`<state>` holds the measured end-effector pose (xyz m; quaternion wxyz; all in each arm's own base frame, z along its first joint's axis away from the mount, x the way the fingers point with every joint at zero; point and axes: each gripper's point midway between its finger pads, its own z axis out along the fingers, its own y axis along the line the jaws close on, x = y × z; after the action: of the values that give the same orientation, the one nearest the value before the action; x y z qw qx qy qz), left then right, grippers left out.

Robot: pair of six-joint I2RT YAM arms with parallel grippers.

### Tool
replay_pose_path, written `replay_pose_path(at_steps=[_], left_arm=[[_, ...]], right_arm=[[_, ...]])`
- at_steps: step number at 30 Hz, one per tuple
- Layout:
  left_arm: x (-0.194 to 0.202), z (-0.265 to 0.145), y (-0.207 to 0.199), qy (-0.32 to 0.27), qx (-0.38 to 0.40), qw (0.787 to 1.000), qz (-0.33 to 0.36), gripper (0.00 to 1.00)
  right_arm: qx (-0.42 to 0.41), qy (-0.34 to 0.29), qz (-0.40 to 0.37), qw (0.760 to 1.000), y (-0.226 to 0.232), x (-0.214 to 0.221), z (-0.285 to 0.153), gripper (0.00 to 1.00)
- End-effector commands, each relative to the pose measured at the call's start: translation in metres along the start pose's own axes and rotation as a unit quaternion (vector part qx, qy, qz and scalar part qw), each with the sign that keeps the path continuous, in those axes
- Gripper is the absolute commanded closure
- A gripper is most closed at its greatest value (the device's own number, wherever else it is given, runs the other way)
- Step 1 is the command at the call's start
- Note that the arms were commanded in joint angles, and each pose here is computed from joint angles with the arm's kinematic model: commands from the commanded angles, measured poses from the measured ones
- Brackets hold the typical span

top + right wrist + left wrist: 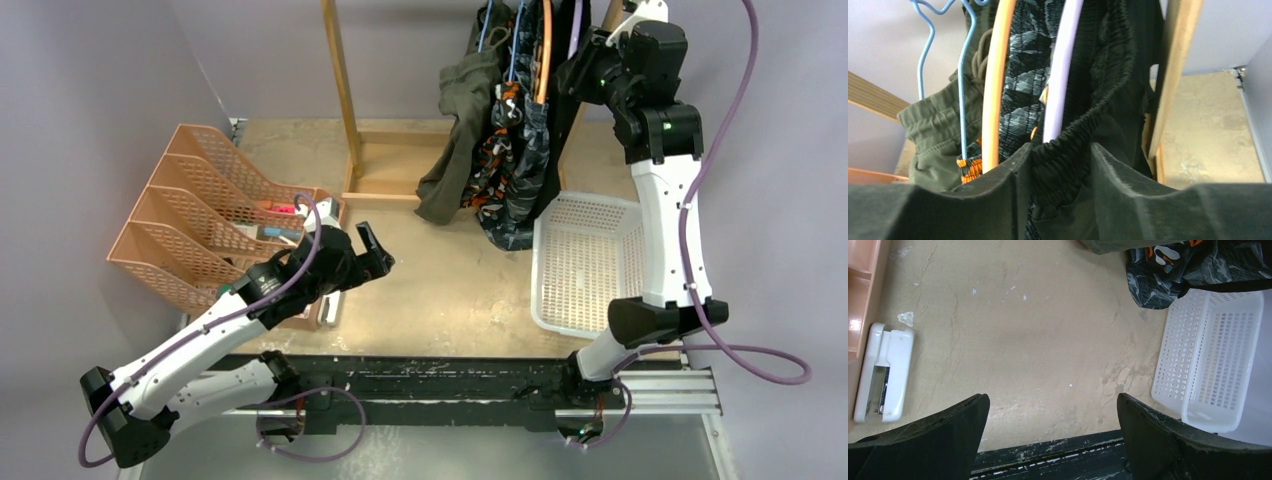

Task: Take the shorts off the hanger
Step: Pick up the hanger from the clothes rod.

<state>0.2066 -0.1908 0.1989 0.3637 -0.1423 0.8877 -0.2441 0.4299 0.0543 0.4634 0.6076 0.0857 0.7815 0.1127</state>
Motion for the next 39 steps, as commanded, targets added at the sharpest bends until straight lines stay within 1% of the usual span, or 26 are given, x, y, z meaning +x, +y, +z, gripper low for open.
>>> replay_pose_path(at_steps=[1,2,3,5,6,8,11,14,17,19,21,23,24,27,32,36,39], left_arm=[[-0.007,-0.003,-0.003,-0.014,0.004,1.0,-0.01,0.0],[-0.007,-0.003,-0.003,-0.013,0.002,1.0,-0.011,0.0],[-0.007,-0.003,-0.003,-0.012,0.003,1.0,-0.011,0.0],[-0.005,-0.003,-0.002,-0.009,0.0,1.0,-0.009,0.0],[-0.005,-0.004,-0.001,-0.008,-0.003,1.0,-0.008,0.0],[-0.006,-0.004,0.002,-0.012,-0.009,1.0,-0.008,0.0],[-0.014,-0.008,0.006,-0.03,-0.02,0.999,-0.011,0.0],[-0.025,-0.013,0.011,-0.051,-0.037,0.998,-0.012,0.0],[-0.036,-0.02,0.02,-0.072,-0.068,0.995,-0.006,0.0],[-0.041,-0.024,0.024,-0.082,-0.08,0.993,-0.002,0.0],[-0.045,-0.028,0.026,-0.087,-0.086,0.992,0.0,0.0],[-0.046,-0.031,0.026,-0.092,-0.085,0.992,-0.003,0.0],[-0.046,-0.031,0.027,-0.093,-0.082,0.992,-0.006,0.0],[-0.041,-0.03,0.027,-0.084,-0.074,0.994,-0.009,0.0],[-0.034,-0.028,0.033,-0.075,-0.079,0.994,-0.011,0.0],[-0.033,-0.029,0.032,-0.075,-0.075,0.994,-0.012,0.0],[-0.033,-0.029,0.032,-0.073,-0.075,0.994,-0.012,0.0]], right_arm=[[-0.053,-0.01,-0.011,0.998,0.02,-0.007,0.007,0.59],[-0.057,-0.007,-0.008,0.998,0.021,-0.005,0.009,0.58],[-0.059,-0.004,-0.007,0.998,0.022,-0.004,0.008,0.54],[-0.017,-0.008,-0.006,1.0,0.009,-0.012,0.003,0.35],[0.009,-0.02,-0.008,1.0,0.0,-0.019,-0.002,0.31],[0.046,-0.055,-0.017,0.997,-0.013,-0.036,-0.02,0.27],[0.038,-0.098,-0.019,0.994,-0.009,-0.058,-0.056,0.27],[0.014,-0.105,-0.028,0.994,0.006,-0.063,-0.078,0.28],[-0.046,-0.115,-0.056,0.991,0.048,-0.06,-0.096,0.28],[-0.107,-0.125,-0.065,0.984,0.081,-0.057,-0.108,0.28],[-0.161,-0.115,-0.067,0.978,0.11,-0.051,-0.114,0.3],[-0.196,-0.092,-0.071,0.974,0.134,-0.04,-0.111,0.3],[-0.2,-0.081,-0.071,0.974,0.141,-0.034,-0.105,0.29],[-0.166,-0.072,-0.076,0.981,0.145,-0.025,-0.077,0.29],[-0.149,-0.051,-0.095,0.983,0.165,-0.008,-0.041,0.31],[-0.104,-0.056,-0.105,0.987,0.161,-0.002,-0.013,0.3],[-0.056,-0.05,-0.119,0.99,0.151,0.008,0.007,0.28]])
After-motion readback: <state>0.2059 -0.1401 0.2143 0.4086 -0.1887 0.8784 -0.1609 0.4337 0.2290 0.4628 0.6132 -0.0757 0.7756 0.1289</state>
